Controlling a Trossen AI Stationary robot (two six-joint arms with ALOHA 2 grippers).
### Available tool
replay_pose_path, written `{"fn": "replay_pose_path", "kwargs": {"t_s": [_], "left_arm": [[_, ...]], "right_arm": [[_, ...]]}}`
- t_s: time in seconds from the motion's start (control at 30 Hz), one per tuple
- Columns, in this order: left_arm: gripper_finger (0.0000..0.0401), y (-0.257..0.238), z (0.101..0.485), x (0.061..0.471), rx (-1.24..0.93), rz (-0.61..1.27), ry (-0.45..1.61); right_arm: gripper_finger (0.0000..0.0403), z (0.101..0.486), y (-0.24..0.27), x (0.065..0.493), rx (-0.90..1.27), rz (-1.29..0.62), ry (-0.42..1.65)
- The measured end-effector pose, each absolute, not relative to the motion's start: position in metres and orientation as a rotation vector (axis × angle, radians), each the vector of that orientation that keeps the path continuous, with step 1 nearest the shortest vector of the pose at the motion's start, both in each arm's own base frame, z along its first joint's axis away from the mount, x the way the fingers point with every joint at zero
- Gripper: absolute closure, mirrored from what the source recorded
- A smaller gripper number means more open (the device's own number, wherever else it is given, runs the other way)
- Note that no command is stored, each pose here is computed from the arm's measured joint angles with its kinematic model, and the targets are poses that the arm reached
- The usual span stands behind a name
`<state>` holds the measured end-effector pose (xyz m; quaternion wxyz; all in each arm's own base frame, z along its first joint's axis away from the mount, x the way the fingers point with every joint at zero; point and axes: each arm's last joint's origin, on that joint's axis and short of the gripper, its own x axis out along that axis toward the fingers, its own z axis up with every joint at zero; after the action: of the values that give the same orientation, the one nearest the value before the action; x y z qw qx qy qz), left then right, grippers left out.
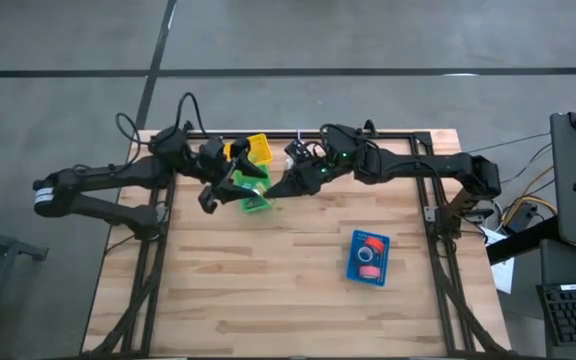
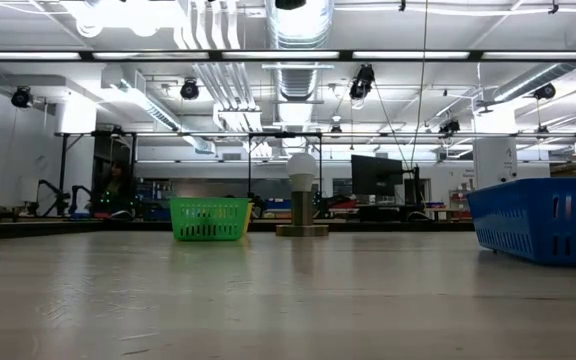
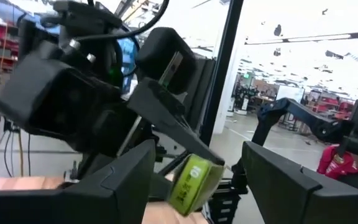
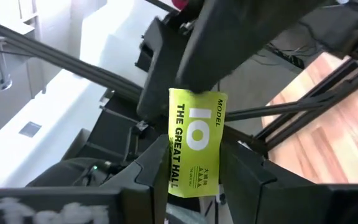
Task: Pick and place Stapler, Stapler remover, tape
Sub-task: Put the light green staple box into the yellow bin
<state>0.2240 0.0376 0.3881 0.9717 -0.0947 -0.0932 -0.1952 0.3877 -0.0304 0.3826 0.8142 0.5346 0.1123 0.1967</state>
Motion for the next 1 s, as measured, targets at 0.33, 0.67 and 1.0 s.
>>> {"fn": "replay_pose_path", "kwargs": {"t_s": [0.33,0.67,1.0], "left_arm": [[0.0262,0.0374,0.3821,0.2252,-0.22,-0.408,-0.125],[0.0351,0.0371,0.3828,0.2244,-0.235,-0.422,-0.127],[0.034,0.0459,0.3874,0.2153,-0.349,-0.379,-0.125]], "right_arm": [[0.0289,0.3831,-0.0337,0.3888,1.127,0.431,0.219],[0.0269,0.3833,-0.0355,0.3887,1.152,0.404,0.208],[0.015,0.3849,-0.0376,0.3872,1.115,0.392,0.194]]}}
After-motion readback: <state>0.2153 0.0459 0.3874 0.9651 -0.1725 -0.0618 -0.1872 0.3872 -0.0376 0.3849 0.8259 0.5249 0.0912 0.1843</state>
